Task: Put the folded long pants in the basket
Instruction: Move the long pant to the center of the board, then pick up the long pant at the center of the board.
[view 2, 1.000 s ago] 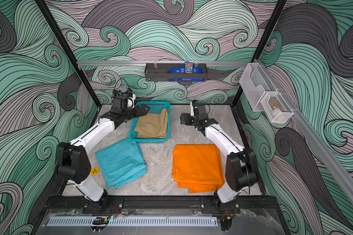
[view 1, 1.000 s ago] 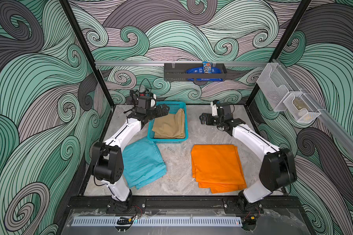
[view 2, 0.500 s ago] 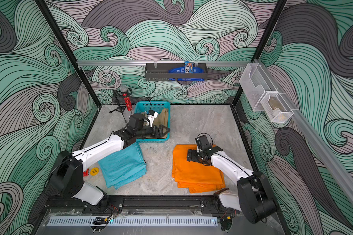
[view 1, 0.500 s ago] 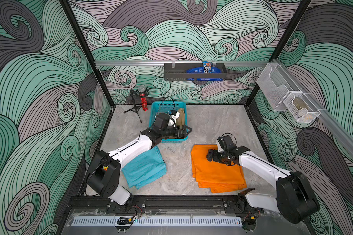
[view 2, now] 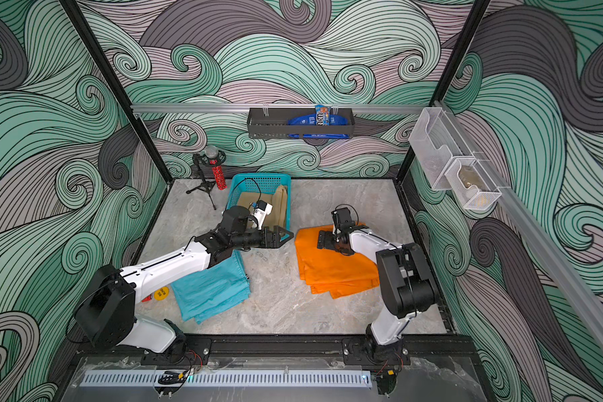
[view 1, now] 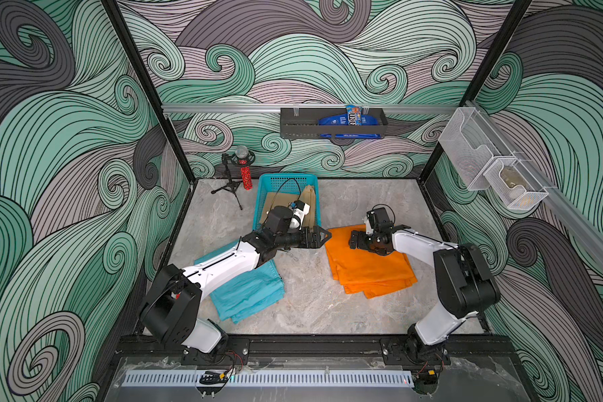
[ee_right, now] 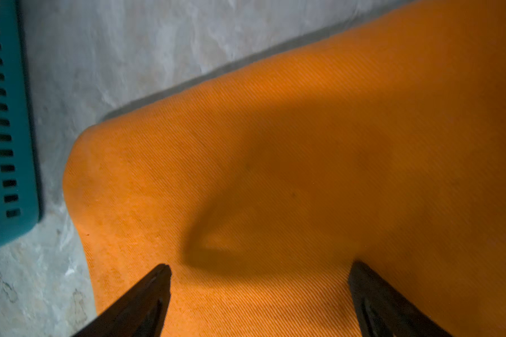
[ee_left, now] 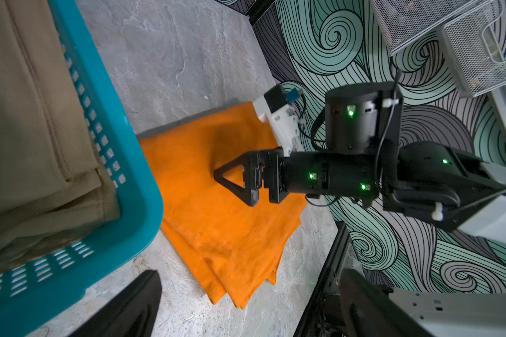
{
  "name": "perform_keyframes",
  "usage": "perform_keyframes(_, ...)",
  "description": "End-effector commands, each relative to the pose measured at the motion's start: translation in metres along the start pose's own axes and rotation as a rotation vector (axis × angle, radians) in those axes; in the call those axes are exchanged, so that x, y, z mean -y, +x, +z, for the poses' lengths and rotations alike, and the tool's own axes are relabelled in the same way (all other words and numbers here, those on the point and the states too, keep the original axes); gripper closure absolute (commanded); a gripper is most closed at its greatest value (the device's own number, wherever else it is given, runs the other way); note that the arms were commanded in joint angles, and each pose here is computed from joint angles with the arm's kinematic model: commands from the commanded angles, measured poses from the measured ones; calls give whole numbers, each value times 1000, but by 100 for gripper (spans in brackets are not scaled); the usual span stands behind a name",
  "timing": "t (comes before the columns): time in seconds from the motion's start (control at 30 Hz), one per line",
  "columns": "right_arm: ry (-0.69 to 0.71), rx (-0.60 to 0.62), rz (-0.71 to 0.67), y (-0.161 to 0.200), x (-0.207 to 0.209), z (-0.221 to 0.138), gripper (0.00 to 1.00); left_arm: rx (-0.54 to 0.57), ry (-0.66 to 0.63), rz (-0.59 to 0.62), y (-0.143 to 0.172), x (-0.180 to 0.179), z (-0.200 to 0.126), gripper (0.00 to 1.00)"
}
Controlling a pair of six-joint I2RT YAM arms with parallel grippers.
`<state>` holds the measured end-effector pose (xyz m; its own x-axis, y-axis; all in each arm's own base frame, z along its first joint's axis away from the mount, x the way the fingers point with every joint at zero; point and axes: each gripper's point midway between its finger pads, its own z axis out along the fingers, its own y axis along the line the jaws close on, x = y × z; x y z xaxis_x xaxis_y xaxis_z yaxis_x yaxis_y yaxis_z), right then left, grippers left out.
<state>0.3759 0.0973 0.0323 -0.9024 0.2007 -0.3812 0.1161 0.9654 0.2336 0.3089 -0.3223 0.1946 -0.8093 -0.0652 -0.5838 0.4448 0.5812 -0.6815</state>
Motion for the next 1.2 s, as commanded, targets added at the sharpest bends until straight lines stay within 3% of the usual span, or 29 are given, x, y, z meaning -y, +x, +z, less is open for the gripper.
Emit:
perform_keyframes(0.0,-49,12,35,-17,-4,17,4,34,42,10,-17,18,7,3)
perform_keyframes(0.17,-106,29,72,-42,-21,29,5,21,60,-13,-22,26,30,3)
perform_keyframes(0.3,-104,74,121,-65,-10,25,5,-2,74,-7,-21,37,54,4)
perform_keyframes(0.4,-141,132,122,-89,-4,4,5,-21,72,-7,-17,45,74,4)
perform_keyframes(0.57,-153,253,62,-119,25,-42,2,-37,-20,-62,-1,28,101,4)
perform_keyframes(0.7,-178,234,111,-116,57,-42,0,-52,-95,-82,18,11,121,4)
perform_keyframes(0.87,-193,183,169,-101,95,-16,0,-130,-174,-107,41,-17,151,4)
perform_keyframes(1.17,-233,151,187,-88,113,-1,0,-180,-210,-113,54,-37,175,4)
